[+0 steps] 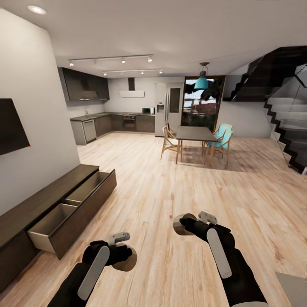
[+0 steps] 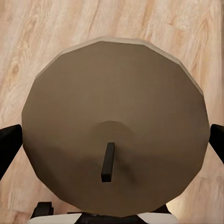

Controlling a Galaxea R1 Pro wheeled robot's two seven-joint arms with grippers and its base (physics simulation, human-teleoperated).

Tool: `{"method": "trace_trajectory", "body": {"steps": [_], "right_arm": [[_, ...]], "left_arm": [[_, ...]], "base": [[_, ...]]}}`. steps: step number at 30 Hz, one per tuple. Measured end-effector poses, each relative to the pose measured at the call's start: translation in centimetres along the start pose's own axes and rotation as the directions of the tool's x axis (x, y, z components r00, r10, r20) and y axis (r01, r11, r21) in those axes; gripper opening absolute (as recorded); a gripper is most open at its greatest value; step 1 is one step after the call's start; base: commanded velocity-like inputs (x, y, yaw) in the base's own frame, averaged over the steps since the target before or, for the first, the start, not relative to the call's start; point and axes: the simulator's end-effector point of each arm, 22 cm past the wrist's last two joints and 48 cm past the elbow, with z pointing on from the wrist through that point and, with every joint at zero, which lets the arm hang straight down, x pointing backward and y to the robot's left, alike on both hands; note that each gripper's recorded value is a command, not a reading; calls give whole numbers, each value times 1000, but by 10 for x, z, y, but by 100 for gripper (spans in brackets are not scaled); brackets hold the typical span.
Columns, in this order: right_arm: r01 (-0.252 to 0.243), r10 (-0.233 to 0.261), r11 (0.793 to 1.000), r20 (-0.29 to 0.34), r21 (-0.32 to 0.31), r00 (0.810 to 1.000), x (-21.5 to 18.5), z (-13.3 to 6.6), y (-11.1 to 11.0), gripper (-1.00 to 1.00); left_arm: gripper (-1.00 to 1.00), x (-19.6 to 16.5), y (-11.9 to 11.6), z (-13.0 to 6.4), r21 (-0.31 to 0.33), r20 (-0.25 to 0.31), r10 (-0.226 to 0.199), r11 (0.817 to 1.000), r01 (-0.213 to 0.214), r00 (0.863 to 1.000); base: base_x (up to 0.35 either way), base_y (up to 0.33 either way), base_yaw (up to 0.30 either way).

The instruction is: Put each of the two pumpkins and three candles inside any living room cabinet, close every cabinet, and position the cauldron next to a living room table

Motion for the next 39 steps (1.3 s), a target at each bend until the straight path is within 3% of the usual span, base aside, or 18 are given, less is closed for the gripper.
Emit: {"method": "trace_trajectory", "body": {"steps": [4,9,12,18,20,21,23,25,28,32,36,39], "right_arm": [[7,-6,1000,-9,4,1000,3,1,0,-100],[9,-8,1000,-41,11,999,16,8,-1,-100],[15,-12,1000,-79,28,997,27,15,-6,-100],[36,-16,996,-240,82,971,61,51,-14,-100],[84,-32,984,-302,160,953,85,59,-49,-100],[71,-21,984,-288,165,957,85,59,-55,-100],[74,0,972,-313,223,950,127,54,-95,-100],[56,23,969,-312,242,950,149,51,-110,-100],[64,19,963,-300,263,954,160,49,-122,-100],[77,12,955,-298,286,954,181,44,-136,-100],[67,15,951,-261,302,965,183,45,-144,-100],[65,19,949,-262,308,965,188,45,-147,-100]], "left_arm": [[-100,-2,-2,-2,2,8,0,1000,0,1000],[-100,-13,1,0,-3,62,-35,999,35,997],[-100,16,18,22,-50,-7,-55,997,55,998],[-100,34,42,51,-121,-41,-105,988,99,994],[-100,48,53,61,-152,-58,-125,982,115,990],[-100,51,57,64,-161,-54,-133,979,123,990],[-100,65,71,73,-195,-59,-153,971,139,987],[-100,80,83,80,-225,-60,-173,962,155,983],[-100,98,99,89,-269,-53,-191,948,170,980],[-100,101,107,92,-296,-21,-166,943,152,986],[-100,100,100,93,-290,-17,-99,953,90,995],[-100,100,94,94,-281,-19,-75,957,67,997]], "base": [[0,0,-131],[0,0,-37],[0,0,-233],[0,0,-268],[0,0,-114],[0,0,-45],[0,0,-19],[0,0,-6],[0,0,-2],[0,0,0],[0,0,0],[0,0,0]]}}
